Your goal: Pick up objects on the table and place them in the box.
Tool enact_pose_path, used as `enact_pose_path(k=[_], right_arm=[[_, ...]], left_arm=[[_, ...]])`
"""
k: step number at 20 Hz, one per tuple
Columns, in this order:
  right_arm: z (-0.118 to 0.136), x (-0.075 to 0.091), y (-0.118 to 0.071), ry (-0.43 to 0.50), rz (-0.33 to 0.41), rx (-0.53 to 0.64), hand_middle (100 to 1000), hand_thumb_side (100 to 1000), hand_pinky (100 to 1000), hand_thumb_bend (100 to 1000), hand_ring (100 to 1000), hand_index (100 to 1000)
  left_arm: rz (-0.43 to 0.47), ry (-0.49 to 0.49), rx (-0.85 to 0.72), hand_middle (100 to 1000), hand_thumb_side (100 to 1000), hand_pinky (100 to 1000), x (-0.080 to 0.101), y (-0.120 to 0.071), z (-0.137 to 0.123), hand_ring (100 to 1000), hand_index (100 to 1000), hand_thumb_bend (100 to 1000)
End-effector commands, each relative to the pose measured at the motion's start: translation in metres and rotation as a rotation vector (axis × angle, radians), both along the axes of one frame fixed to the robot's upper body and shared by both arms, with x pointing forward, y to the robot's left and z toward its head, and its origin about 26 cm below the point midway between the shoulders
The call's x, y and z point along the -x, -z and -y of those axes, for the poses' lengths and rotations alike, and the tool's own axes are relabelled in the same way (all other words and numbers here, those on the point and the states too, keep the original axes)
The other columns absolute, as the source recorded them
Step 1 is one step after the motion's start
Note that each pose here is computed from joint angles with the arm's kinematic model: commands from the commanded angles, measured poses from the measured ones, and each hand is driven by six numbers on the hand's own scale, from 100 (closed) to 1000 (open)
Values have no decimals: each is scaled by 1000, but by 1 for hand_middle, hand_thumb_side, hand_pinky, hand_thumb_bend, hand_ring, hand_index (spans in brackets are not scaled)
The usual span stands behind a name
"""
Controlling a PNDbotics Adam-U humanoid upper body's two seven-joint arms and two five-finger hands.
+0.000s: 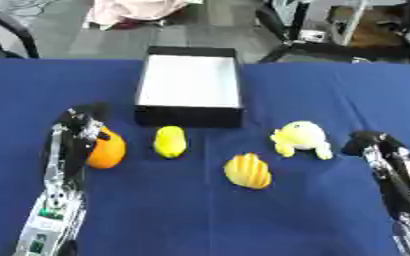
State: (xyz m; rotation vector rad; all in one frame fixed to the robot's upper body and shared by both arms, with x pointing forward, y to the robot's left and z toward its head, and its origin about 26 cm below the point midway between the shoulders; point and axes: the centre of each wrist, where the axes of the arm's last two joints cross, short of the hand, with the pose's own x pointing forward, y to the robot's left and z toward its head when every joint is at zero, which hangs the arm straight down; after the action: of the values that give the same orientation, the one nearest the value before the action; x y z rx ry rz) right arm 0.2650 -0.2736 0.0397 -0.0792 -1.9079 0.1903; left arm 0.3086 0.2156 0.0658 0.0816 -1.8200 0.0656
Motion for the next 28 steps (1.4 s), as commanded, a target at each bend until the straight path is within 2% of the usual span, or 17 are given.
enact_pose_path(k=[1, 7, 10, 11, 13, 14, 16, 19, 20, 21, 24, 28], right_arm=[[1, -1, -4, -5, 15, 12, 530, 604, 686, 100, 579, 656], [3, 0, -3, 1, 14, 17, 530, 606, 687, 100, 579, 656], [3, 0, -2, 1, 6, 23, 530, 611, 687, 100, 580, 656], [4, 1, -2, 1, 5, 26, 530, 608, 687, 100, 580, 656], [6, 1, -1, 9, 4, 38, 530, 607, 687, 100, 580, 656], [8, 1, -1, 16, 4, 42, 531, 631, 688, 100, 580, 656], [10, 1, -1, 29, 3, 49, 531, 605, 688, 100, 580, 656], [11, 2, -1, 36, 3, 53, 531, 605, 688, 100, 580, 656], [12, 2, -1, 37, 3, 54, 531, 603, 688, 100, 580, 656], [14, 2, -1, 37, 2, 66, 531, 602, 688, 100, 581, 656], [17, 1, -2, 29, 1, 94, 531, 601, 689, 100, 581, 656], [17, 1, -2, 23, -2, 99, 531, 600, 689, 100, 581, 656]], left_arm=[[20, -2, -12, 252, 576, 443, -1, -6, -2, 602, 630, 768], [30, -7, -22, 255, 580, 443, -3, -10, -4, 606, 631, 775], [45, -14, -82, 270, 587, 443, -6, -19, -15, 630, 635, 820], [50, -12, -122, 290, 593, 456, -7, -24, -22, 657, 641, 856], [57, -5, -259, 318, 578, 479, -8, -40, -41, 686, 655, 871], [58, -2, -354, 344, 577, 502, -8, -50, -53, 709, 670, 888], [41, 24, -561, 398, 558, 554, -6, -70, -73, 745, 699, 925], [20, 45, -675, 398, 558, 554, -3, -85, -82, 745, 699, 925], [14, 48, -688, 552, 417, 709, -3, -87, -83, 811, 797, 819], [-8, 57, -718, 592, 384, 739, -4, -86, -83, 822, 818, 764], [-83, 106, -860, 675, 327, 799, -14, -80, -88, 817, 868, 605], [-162, 183, -1078, 705, 303, 825, -27, -72, -101, 747, 890, 468]])
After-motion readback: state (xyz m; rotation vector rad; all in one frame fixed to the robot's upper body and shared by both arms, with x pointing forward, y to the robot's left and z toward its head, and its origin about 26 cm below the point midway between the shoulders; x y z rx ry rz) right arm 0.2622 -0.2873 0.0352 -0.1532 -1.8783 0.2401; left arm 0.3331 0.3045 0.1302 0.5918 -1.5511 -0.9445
